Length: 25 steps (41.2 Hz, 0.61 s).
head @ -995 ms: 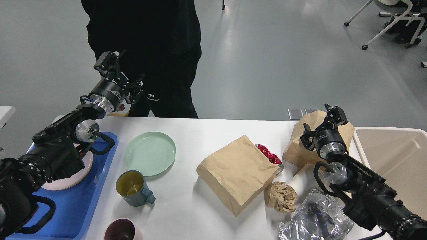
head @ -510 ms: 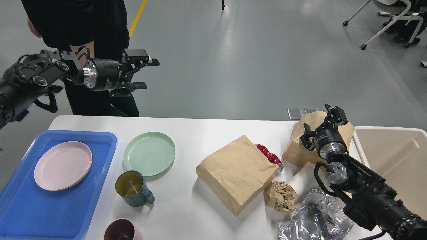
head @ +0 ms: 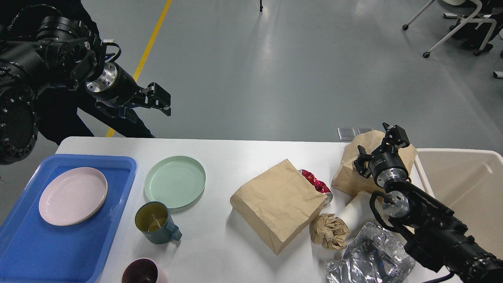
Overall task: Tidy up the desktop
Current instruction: 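Raise the left arm and swing it toward the olive mug, then lower the left gripper onto the olive-yellow mug and grasp it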
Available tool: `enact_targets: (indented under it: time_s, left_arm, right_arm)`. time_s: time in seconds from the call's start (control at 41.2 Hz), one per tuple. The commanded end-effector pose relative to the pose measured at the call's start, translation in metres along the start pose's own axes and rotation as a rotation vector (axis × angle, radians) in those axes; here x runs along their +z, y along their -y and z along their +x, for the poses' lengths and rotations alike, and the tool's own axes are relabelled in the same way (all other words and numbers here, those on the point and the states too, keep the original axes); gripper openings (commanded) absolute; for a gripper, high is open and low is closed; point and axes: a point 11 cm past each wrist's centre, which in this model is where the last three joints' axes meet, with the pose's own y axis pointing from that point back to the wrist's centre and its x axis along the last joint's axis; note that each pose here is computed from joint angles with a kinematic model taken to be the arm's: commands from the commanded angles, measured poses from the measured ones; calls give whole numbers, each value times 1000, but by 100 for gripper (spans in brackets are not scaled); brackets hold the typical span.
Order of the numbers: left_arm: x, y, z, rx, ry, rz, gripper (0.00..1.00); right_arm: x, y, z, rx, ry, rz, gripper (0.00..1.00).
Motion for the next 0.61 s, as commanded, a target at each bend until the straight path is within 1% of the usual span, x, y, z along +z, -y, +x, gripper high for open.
enact_targets:
  time_s: [0.0,0.194,0.291,0.388,0.486,0.51,0.558,0.583]
  left_arm:
    - [-11,8,-15,-61,-9,42,97]
    - [-16,11,-21,-85,-18,54,97]
    - [-21,11,-22,-91,-2,92,97]
    - [-26,15,-28,-120,22,148,96]
    - [-34,25,-43,-177,39,224,96]
    - [-37,27,-48,-195,42,249,96]
    - [-54,35,-66,-261,38,344,96]
    - [-56,37,-71,-276,33,357,96]
  right_arm:
    - [0,0,1,1,-1,0,100]
    - [0,0,1,2,-1,0,100]
    - [0,0,1,2,0,0,100]
    - [-1,0,0,0,-1,1,100]
    - [-1,0,0,0,-1,1,100]
    - [0,0,1,2,0,0,100]
    - [-1,0,0,1,0,1,100]
    - [-1,0,0,0,-1,1,100]
